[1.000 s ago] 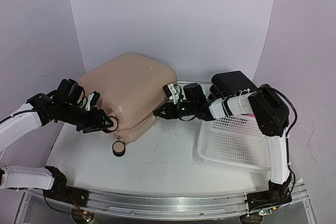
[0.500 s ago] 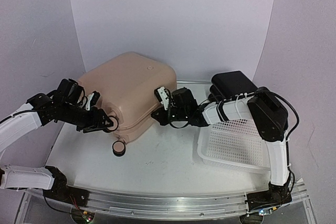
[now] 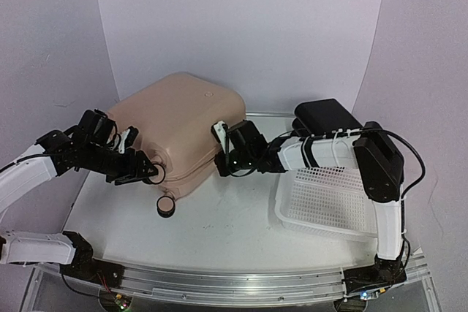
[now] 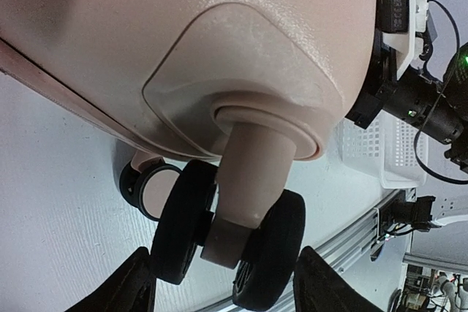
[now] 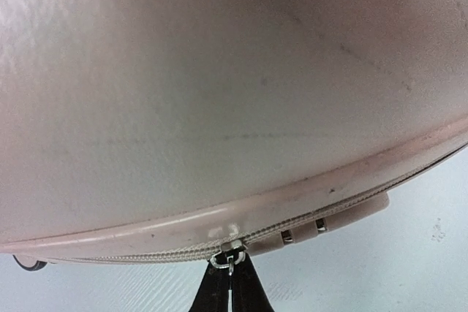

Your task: Open, take out, and arrange the luggage

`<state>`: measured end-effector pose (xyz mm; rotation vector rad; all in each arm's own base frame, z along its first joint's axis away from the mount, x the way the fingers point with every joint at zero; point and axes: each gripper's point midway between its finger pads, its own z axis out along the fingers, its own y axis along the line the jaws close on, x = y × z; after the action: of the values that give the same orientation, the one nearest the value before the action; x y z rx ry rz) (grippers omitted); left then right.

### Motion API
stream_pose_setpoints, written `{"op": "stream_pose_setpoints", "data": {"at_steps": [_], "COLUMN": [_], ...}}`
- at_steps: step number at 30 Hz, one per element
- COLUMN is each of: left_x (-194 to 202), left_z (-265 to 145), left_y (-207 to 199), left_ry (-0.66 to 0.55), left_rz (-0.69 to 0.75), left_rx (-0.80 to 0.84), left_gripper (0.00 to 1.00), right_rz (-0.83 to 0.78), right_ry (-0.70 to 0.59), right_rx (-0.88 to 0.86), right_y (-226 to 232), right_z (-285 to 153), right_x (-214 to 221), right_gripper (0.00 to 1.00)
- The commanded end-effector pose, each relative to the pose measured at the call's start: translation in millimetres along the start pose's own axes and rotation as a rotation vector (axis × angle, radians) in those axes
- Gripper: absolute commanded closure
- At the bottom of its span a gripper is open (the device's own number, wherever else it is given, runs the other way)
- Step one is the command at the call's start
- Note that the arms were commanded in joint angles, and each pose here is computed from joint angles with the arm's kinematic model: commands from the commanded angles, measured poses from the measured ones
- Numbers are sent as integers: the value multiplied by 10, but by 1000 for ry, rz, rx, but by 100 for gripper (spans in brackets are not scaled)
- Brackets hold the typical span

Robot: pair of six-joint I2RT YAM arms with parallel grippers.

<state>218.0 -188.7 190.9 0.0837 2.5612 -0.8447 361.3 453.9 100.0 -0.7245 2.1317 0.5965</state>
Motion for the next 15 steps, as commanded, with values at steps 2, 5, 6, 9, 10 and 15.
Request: {"op": "stream_pose_setpoints", "data": {"at_steps": [2,5,6,9,10,15], "left_x": [-167,-192,-205,-225,-229,-211], "left_z": [-197,-286,-309,-290,-264,-62], "left_y": [-161,-193,-197,-190,-199,-252], "left_ry": [-108,-141,-153,-157,-151,-127], "left_rz": [32,49,54,68,75,155], "left_rx": [52,63,63,54,53,-10], "left_gripper": [26,17,14,6,2,1], "right_rz": [-113,-189,-214,-262,-263,-218], "right_ry": [182,217,219,212,203,169], "right_rx": [187,249,258,255,246,226], "right_y": [-242,-384,-405,-394,-368,-305], "right_z": [-420,-479,-492,-487,-482,-485], "right_x": [-16,101,103,39,-5,-144], "right_gripper": [100,100,100,100,100,100]}}
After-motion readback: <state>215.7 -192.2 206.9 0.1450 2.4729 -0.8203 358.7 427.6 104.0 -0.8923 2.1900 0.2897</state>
